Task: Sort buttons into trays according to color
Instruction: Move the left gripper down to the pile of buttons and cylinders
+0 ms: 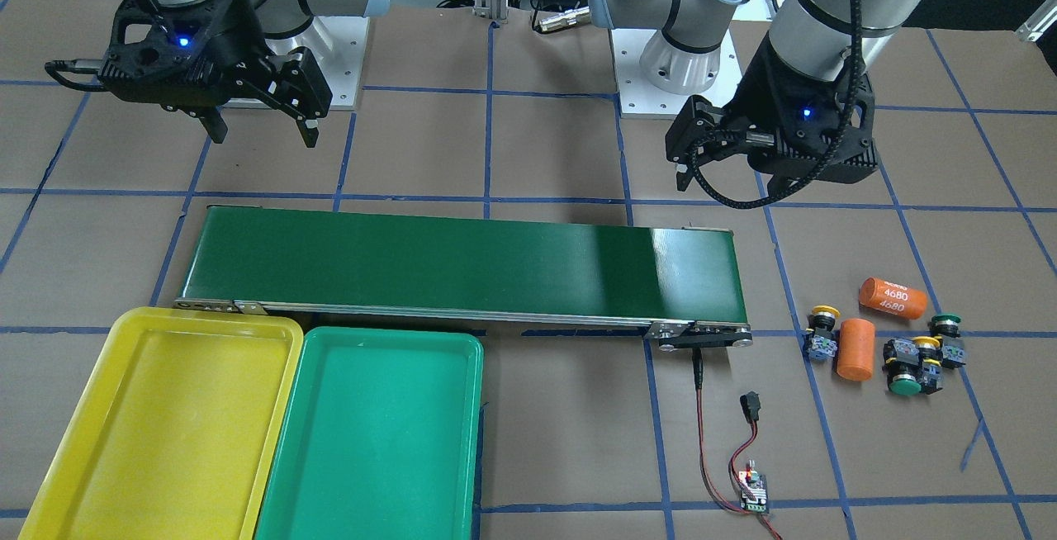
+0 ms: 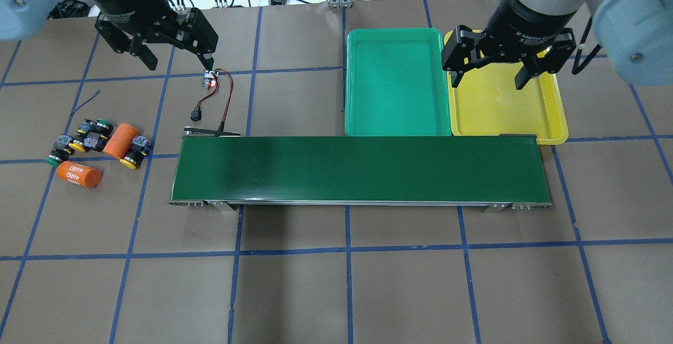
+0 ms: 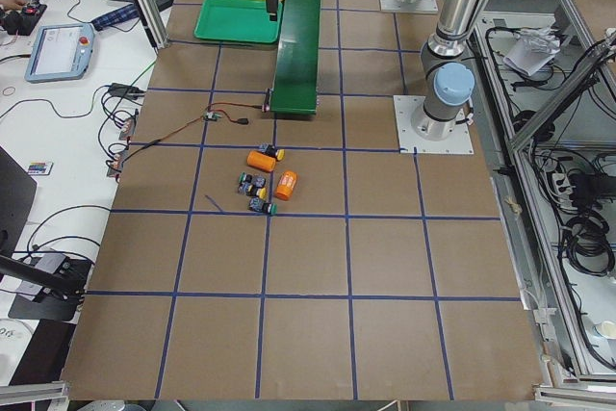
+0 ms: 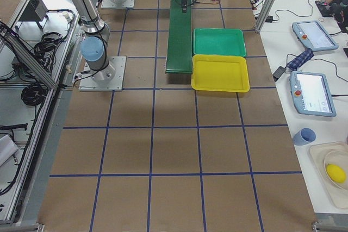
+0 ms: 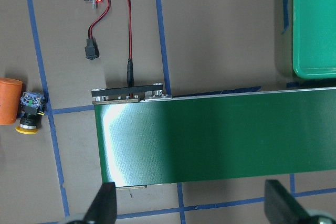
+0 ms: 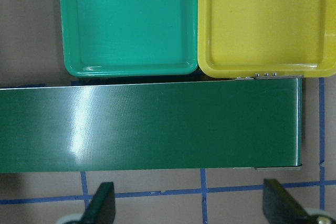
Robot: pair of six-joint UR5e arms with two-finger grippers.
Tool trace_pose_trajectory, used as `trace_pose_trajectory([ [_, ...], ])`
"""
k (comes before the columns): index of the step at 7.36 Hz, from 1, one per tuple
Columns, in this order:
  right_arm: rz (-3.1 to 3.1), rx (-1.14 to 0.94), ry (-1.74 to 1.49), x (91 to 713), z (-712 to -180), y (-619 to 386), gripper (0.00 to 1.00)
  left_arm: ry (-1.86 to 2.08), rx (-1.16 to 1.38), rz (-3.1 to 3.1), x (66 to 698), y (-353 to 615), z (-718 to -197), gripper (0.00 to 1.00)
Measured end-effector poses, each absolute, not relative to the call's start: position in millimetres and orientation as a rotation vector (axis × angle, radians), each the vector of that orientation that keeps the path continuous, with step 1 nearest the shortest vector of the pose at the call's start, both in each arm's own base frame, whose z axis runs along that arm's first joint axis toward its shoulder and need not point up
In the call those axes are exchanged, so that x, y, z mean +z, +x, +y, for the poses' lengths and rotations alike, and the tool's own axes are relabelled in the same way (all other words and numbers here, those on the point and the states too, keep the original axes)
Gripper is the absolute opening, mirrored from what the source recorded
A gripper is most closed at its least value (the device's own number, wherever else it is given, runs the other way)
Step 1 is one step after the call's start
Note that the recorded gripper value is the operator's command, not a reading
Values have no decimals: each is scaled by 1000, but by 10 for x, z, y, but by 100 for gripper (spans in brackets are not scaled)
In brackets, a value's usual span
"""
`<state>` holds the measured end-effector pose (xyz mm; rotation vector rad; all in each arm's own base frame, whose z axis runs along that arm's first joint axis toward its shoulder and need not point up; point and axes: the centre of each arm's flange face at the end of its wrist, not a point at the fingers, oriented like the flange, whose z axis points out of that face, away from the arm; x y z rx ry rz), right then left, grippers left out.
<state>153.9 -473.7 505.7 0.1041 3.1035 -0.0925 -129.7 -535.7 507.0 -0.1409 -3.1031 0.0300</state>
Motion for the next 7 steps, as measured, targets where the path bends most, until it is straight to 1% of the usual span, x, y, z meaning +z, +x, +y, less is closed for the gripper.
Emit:
trace_pose_trajectory([
  [3, 3104, -92, 104, 5056, -4738, 1541, 100, -104, -9, -3102, 4958, -1101, -5422, 100],
  [5, 3104, -93, 104, 5057, -4736, 1541, 100, -133, -87, -3080, 4544, -369, -5677, 100],
  [7, 3104, -92, 104, 5055, -4738, 1541, 100, -230, -127, -3046, 3960, 744, -5978, 100],
])
